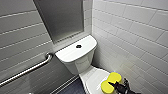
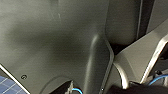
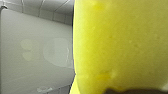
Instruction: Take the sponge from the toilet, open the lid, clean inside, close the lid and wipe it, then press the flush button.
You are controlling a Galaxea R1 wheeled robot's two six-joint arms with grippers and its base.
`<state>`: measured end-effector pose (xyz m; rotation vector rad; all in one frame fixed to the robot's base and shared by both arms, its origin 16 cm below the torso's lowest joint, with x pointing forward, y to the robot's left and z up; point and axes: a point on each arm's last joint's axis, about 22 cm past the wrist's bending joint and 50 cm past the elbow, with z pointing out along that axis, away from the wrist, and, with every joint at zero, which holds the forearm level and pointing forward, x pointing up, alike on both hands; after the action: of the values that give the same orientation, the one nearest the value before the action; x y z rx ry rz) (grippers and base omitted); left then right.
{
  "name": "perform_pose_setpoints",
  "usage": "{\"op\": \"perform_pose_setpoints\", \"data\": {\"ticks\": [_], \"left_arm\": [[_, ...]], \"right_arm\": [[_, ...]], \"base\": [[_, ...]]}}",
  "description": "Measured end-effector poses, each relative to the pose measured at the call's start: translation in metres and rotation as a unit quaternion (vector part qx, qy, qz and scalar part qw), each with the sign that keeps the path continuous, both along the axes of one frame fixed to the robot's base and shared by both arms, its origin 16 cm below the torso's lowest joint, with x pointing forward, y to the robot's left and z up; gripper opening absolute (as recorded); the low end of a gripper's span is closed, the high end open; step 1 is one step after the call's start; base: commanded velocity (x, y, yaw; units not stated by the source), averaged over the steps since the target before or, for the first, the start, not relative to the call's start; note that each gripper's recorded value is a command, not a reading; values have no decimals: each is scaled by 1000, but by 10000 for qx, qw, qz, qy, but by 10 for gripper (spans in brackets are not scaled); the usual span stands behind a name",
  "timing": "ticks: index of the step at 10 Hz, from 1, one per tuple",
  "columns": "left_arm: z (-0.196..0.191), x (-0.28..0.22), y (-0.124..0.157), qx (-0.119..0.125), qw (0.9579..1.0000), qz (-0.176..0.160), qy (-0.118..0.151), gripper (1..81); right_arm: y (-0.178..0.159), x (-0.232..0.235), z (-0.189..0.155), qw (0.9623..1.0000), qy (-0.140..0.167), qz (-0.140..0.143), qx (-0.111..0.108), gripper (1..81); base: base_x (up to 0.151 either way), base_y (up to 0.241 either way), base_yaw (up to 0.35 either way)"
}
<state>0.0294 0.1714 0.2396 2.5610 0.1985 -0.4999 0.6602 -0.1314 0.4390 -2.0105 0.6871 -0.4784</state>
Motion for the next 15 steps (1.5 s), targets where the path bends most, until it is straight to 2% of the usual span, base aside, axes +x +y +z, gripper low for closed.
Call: {"op": "perform_pose_setpoints", "data": {"ticks": [2, 4, 6, 9, 11, 15], "left_arm": [[-5, 13, -4, -101, 9997, -199, -68, 811], [-5, 13, -6, -121, 9997, -226, -60, 811], [-4, 10, -6, -120, 9997, -228, -40, 811], [-4, 10, -6, -122, 9997, -228, -36, 811], [-4, 10, -6, -121, 9997, -226, -34, 811], [-3, 10, -10, -147, 9996, -223, -37, 811]], "right_arm": [[-30, 23, 1, 9992, -143, -290, -231, 10], [-55, 34, -23, 9974, -15, -520, -490, 10], [-38, 54, -39, 9972, 38, -550, -513, 10], [-30, 69, -75, 9961, 239, -397, -746, 10], [2, 91, -74, 9971, 189, -221, -699, 10], [-4, 101, -99, 9946, 424, -25, -951, 10]], "base": [[0, 0, 0], [0, 0, 0], [0, 0, 0], [0, 0, 0], [0, 0, 0], [0, 0, 0]]}}
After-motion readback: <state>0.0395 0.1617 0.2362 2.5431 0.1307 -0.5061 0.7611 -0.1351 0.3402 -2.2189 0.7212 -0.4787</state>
